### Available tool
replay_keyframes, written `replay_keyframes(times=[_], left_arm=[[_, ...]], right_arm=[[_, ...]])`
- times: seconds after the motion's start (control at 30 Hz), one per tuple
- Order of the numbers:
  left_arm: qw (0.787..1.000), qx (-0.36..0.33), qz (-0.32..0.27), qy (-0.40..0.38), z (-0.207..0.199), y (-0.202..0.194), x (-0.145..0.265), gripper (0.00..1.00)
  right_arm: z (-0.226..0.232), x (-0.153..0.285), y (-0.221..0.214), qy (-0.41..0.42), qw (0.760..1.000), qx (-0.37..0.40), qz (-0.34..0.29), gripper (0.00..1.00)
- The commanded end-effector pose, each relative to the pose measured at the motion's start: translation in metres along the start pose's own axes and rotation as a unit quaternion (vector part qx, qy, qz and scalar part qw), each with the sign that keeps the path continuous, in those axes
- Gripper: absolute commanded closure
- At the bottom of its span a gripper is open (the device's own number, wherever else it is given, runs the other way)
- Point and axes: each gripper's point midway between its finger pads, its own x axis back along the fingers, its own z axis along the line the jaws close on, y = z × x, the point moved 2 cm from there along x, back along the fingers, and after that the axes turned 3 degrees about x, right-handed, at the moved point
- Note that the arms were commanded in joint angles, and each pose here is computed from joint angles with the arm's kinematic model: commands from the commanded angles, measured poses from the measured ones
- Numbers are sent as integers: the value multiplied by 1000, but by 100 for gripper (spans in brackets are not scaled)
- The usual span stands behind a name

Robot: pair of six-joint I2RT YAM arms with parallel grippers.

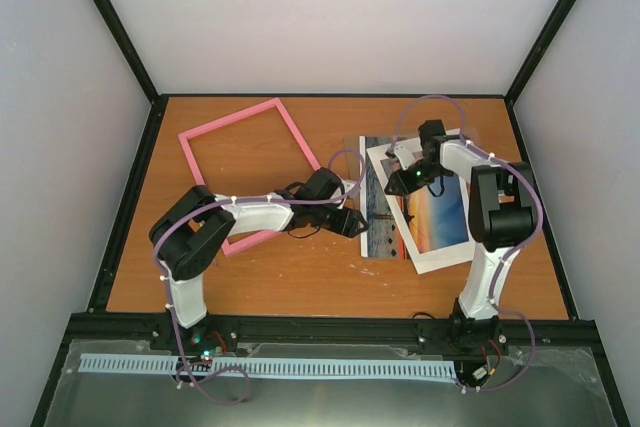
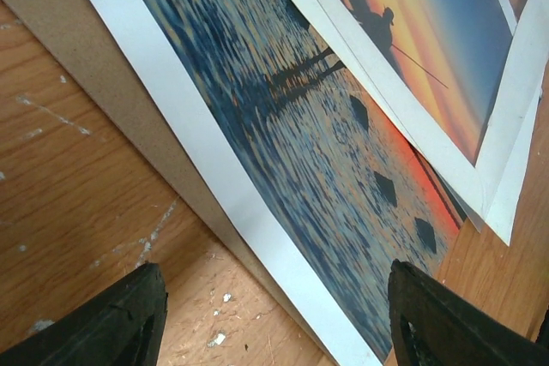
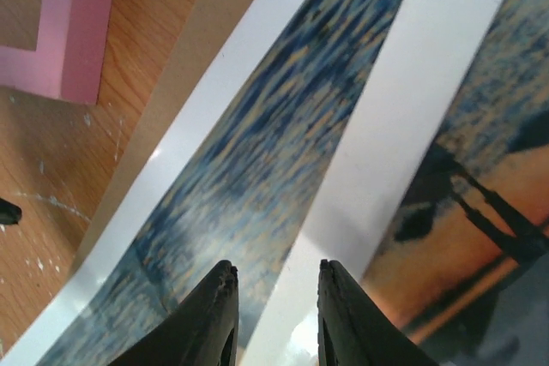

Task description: Take the photo out of the frame

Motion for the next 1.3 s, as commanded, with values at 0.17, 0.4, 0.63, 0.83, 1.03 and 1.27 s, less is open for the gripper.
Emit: replay_keyframes(times=[0.17,0.4,0.63,0.83,1.03,1.27], left_arm=[[1000,4,-13,-9,-6,10,-4,30],[1000,10,-16,-8,-6,11,-2,30],[999,38,-22,-1,-4,15,-2,30],[998,55,-32,5,-7,26,-1,30],[997,62,-39,-4,-13,32,1,31],[996,85,-6,-19,-17,22,-2,38]], right_arm=[[-8,-20,15,-19,999,-43,14,75],[-36,-22,-1,-104,991,-68,47,75],[-50,-7,-11,-153,983,-87,49,75],[-56,12,-17,-174,978,-102,44,74],[-11,41,-7,-114,992,-57,-7,69],[30,63,-39,-104,994,31,-7,64]])
